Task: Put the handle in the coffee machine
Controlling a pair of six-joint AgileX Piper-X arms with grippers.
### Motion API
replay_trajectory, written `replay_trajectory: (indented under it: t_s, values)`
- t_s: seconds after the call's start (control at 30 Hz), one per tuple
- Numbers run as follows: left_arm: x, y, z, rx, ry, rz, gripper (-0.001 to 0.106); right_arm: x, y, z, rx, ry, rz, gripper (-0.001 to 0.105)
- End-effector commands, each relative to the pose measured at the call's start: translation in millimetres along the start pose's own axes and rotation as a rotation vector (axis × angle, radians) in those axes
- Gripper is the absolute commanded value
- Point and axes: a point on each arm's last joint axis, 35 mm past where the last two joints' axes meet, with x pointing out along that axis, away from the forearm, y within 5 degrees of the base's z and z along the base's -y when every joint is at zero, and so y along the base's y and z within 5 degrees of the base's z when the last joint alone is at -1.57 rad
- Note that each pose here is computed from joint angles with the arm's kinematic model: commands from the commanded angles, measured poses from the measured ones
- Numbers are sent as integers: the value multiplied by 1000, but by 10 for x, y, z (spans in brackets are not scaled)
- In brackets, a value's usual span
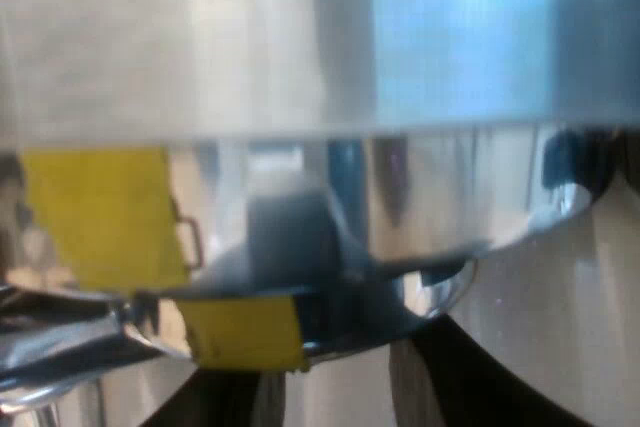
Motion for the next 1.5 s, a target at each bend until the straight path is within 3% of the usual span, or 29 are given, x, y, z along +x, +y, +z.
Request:
replay_trajectory:
  t_s: [0.03,0.23,0.6,1.0,1.3,1.5]
  values:
    - [-49,-53,64,19,-27,-15,1,54,-122,302,112,-87,-48,29]
    - [-106,-162,78,-10,-57,-74,1,54,-122,302,112,-87,-48,29]
    - [-114,-264,-1,-38,-8,-141,1,54,-122,302,112,-87,-48,29]
    - [-125,-374,-33,-96,-22,-238,1,55,-114,288,98,-77,-43,29]
    - [48,-585,58,-32,25,-359,1,56,-108,278,89,-69,-40,29]
    - [83,-618,73,-15,46,-368,1,56,-108,278,89,-69,-40,29]
